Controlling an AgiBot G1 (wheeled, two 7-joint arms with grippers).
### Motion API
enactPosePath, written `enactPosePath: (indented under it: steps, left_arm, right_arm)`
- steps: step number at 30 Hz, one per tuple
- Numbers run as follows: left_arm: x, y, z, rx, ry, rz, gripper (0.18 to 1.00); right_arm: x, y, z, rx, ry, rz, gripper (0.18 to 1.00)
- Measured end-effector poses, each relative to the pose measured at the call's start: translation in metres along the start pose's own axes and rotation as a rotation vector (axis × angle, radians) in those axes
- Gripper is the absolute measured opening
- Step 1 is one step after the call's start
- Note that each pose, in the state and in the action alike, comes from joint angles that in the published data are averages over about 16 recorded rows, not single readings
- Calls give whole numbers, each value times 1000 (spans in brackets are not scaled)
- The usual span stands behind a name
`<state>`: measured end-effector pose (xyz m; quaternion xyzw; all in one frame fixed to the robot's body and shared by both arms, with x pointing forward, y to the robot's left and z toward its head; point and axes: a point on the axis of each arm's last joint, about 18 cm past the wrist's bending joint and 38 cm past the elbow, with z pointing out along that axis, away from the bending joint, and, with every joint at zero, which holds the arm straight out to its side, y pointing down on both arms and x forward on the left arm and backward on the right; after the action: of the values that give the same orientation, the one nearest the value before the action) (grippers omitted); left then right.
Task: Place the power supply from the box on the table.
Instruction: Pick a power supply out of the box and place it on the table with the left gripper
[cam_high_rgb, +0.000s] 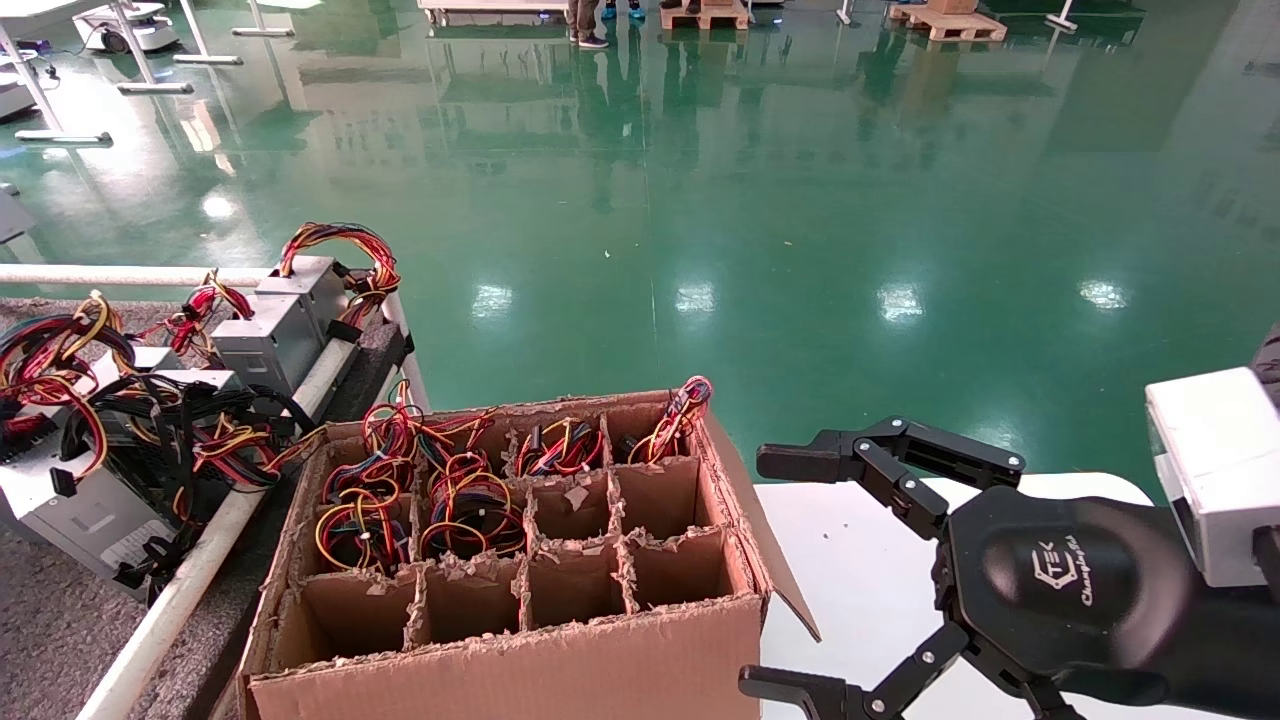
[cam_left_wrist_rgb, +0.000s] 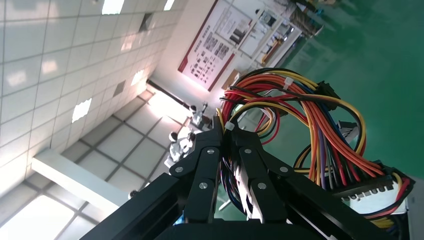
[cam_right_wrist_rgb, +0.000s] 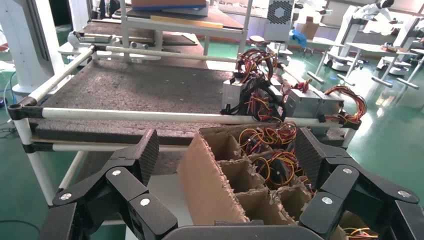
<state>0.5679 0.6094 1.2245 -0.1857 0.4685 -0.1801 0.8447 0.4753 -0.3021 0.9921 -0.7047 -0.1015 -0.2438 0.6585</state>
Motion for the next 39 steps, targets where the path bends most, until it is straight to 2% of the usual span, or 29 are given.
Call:
enactPosePath:
  steps: [19, 39]
  left_arm:
    - [33, 44, -5, -149, 64, -9, 195]
    - [58, 56, -4, -209, 133, -12, 194]
  right_arm:
    - [0, 0, 0, 0, 0, 0, 1001]
    - [0, 0, 0, 0, 0, 0, 1001]
